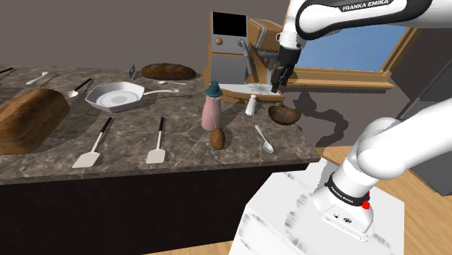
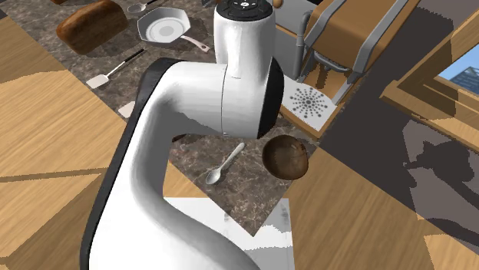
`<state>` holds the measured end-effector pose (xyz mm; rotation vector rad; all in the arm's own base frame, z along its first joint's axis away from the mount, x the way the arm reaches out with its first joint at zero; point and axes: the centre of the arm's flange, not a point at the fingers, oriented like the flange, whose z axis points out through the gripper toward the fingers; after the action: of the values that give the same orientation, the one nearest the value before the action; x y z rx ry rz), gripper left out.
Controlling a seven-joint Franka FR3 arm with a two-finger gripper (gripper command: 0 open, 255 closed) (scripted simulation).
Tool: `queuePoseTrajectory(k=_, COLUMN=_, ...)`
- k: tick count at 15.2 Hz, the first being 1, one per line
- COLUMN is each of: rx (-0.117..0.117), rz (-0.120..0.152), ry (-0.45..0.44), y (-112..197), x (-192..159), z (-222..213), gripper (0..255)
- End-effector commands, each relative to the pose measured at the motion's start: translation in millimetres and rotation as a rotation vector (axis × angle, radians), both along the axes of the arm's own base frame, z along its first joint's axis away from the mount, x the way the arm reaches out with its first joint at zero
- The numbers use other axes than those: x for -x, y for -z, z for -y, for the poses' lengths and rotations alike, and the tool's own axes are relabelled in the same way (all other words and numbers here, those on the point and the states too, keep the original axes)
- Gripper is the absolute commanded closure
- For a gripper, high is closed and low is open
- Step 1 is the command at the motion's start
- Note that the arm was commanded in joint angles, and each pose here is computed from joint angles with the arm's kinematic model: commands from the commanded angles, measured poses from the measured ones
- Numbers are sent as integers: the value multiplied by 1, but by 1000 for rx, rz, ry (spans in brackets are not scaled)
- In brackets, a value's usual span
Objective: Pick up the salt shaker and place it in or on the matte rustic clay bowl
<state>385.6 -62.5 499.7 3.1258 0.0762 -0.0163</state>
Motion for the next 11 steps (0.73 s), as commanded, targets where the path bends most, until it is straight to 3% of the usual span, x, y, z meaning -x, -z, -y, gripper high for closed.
queuePoseTrajectory(k=1, rx=-14, rz=2, ry=-11, y=14, x=-23, z=16, gripper=0)
queuePoseTrajectory(k=11, rx=-92, rz=7, ry=-65, y=85, x=-119, z=84, gripper=0)
